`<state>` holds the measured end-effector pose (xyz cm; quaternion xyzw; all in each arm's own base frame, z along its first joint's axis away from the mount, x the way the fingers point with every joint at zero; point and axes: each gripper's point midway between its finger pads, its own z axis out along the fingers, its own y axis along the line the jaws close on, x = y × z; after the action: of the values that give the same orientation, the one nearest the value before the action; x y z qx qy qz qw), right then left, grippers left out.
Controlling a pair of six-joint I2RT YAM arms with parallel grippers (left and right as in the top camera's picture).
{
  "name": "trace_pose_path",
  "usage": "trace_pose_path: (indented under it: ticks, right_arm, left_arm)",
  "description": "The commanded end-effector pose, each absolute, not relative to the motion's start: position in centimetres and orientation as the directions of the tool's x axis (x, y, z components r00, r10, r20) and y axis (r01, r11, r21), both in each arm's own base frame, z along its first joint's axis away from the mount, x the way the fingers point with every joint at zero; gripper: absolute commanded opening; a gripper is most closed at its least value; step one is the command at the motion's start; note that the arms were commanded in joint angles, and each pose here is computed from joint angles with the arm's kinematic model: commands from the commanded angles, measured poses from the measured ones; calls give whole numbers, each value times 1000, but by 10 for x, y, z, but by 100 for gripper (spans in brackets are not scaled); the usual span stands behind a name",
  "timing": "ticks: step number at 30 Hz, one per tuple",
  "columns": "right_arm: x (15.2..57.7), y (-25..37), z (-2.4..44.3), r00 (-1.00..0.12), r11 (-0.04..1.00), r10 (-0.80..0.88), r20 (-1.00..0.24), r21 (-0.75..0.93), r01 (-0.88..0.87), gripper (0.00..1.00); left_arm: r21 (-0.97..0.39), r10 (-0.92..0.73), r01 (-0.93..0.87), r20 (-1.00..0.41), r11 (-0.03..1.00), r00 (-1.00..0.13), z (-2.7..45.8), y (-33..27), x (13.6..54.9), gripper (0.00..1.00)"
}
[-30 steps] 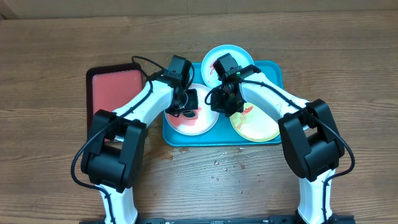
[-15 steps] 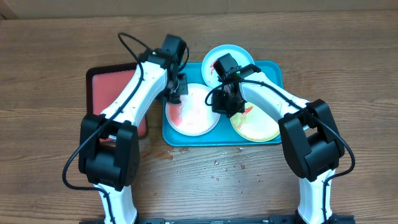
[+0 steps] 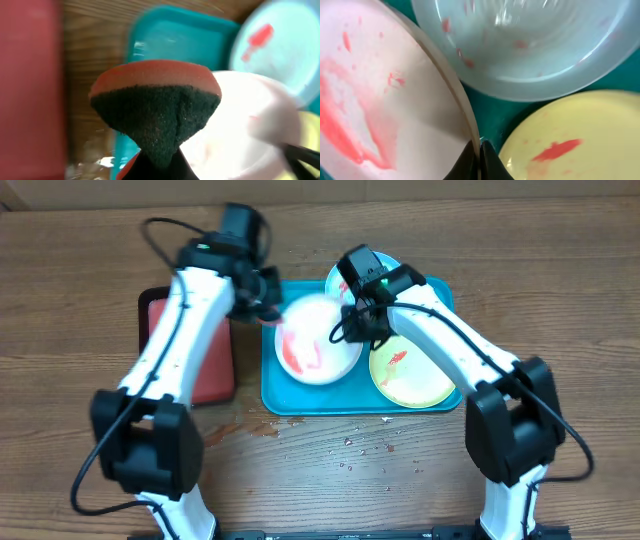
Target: Clean dirty plates on tray and stack at the side
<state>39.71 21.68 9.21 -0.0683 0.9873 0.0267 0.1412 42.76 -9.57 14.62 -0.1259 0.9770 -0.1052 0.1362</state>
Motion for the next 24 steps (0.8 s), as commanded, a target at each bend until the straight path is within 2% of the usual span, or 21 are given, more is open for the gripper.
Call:
trace_pose_path:
  ticks: [1, 5, 10, 14, 19, 24]
  right_arm:
    - [417, 204, 152, -851, 971, -228, -473, -177, -162, 4]
    - [420, 198, 166, -795, 918, -341, -501, -358, -168, 4]
    - [417, 203, 178, -757, 877, -398, -519, -458, -146, 4]
    - [405, 228, 166, -768, 902, -401, -500, -361, -236, 4]
    - [399, 242, 157, -796, 936, -346, -496, -238, -259, 4]
    - [378, 265, 137, -880, 955, -265, -394, 20, -296, 4]
  left_arm:
    - [-232, -375, -319, -259, 919, -890, 162, -59, 430, 4]
    - [-203, -391, -348, -242, 915, -888, 157, -35, 425, 4]
    - [-174, -401, -367, -233, 914, -886, 151, -26, 422, 4]
    - [-183, -384, -347, -229, 920, -895, 151, -32, 422, 4]
    - [-186, -352, -315, -224, 931, -909, 151, -37, 420, 4]
    - [-274, -191, -130, -210, 953, -959, 154, -66, 415, 4]
